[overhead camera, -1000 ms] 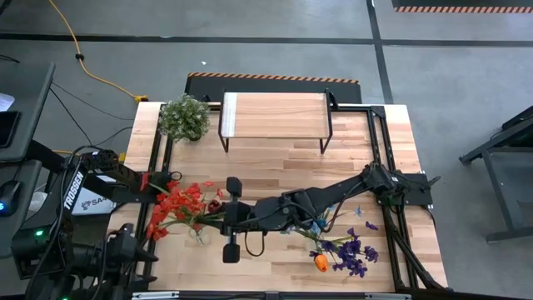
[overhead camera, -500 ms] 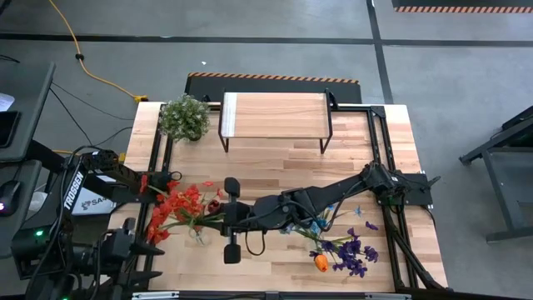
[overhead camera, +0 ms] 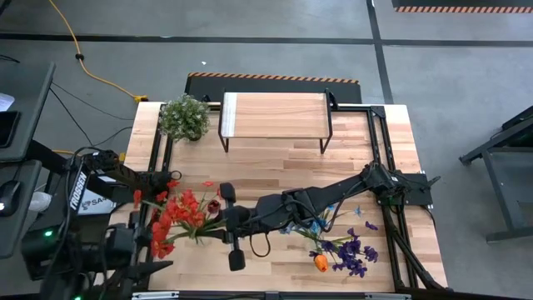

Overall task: Pick and place flowers into a vace then onto a shelf
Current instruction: Put the orange flowers into the left transparent vase

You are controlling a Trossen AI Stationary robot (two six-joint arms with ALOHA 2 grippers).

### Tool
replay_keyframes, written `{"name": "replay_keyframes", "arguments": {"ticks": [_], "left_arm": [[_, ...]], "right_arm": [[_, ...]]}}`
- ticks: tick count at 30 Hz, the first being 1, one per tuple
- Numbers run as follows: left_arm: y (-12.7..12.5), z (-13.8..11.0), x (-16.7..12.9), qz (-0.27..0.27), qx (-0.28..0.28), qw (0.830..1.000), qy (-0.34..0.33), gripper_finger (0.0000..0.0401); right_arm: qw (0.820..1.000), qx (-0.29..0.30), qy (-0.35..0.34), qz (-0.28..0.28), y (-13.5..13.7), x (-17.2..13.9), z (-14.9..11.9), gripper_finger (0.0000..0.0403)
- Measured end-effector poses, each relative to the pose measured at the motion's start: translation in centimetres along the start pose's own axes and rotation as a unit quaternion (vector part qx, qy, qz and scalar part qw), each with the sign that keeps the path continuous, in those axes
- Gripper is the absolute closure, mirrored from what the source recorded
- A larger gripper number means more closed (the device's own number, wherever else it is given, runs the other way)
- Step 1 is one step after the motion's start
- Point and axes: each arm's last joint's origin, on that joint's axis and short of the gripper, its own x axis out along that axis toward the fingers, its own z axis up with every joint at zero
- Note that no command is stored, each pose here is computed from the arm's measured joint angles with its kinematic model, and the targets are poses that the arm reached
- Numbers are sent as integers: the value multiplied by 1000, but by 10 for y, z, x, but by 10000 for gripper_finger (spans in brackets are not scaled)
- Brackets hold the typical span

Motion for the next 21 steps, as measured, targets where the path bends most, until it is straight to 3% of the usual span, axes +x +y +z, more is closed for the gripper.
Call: {"name": "replay_keyframes", "arguments": {"ticks": [13, 21], "left_arm": [[3, 8, 39, 62, 0, 997, 50, 151], [1, 7, 40, 67, 5, 998, 14, 151]], "right_arm": [[999, 0, -2, 46, 6, -2, 3, 403], [998, -22, -17, 63, 20, -8, 12, 403]]}}
